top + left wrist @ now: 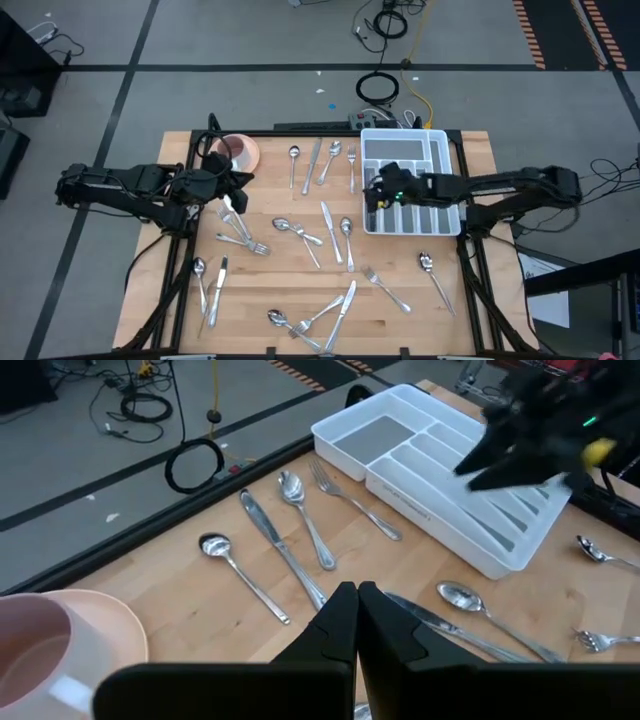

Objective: Sort silverware
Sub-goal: Put the silver spoon into the silverware rack

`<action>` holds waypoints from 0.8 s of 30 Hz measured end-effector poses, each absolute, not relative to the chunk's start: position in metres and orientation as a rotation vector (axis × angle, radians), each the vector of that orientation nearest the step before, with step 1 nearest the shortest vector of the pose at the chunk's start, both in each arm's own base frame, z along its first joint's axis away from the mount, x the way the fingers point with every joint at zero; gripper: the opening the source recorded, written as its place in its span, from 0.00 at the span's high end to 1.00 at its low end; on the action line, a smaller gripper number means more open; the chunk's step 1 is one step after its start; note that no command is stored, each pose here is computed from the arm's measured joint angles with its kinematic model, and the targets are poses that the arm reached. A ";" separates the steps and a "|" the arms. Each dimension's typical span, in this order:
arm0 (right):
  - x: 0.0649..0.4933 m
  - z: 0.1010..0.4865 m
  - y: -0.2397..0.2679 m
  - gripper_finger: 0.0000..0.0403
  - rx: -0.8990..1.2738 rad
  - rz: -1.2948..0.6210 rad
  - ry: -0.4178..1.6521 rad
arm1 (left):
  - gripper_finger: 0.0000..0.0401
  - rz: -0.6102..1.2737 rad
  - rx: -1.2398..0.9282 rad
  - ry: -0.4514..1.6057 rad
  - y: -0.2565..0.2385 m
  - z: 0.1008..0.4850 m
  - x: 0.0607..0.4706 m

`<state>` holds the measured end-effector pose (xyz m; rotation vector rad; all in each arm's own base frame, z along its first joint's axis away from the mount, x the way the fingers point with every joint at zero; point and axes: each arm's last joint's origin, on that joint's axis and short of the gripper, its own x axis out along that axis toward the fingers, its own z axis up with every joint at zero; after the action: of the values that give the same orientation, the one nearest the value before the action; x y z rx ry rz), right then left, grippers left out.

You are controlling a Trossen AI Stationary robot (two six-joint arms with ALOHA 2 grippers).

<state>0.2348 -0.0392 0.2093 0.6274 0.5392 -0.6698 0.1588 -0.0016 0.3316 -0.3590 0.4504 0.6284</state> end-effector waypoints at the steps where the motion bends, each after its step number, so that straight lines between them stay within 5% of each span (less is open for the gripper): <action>1: 0.231 0.218 -0.034 0.47 0.606 -0.644 0.547 | 0.98 0.629 -0.359 0.451 -0.002 0.332 0.159; 11: 0.155 0.219 0.032 0.45 0.770 -0.631 1.143 | 0.98 0.629 -0.358 0.453 -0.002 0.331 0.159; 24: 0.141 0.188 0.111 0.42 0.916 -0.798 1.341 | 0.98 0.652 -0.340 0.467 -0.001 0.330 0.157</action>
<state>0.1410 0.1111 0.1877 0.9156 1.3412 -0.7979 0.1572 -0.0009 0.3299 -0.3403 0.4665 0.6522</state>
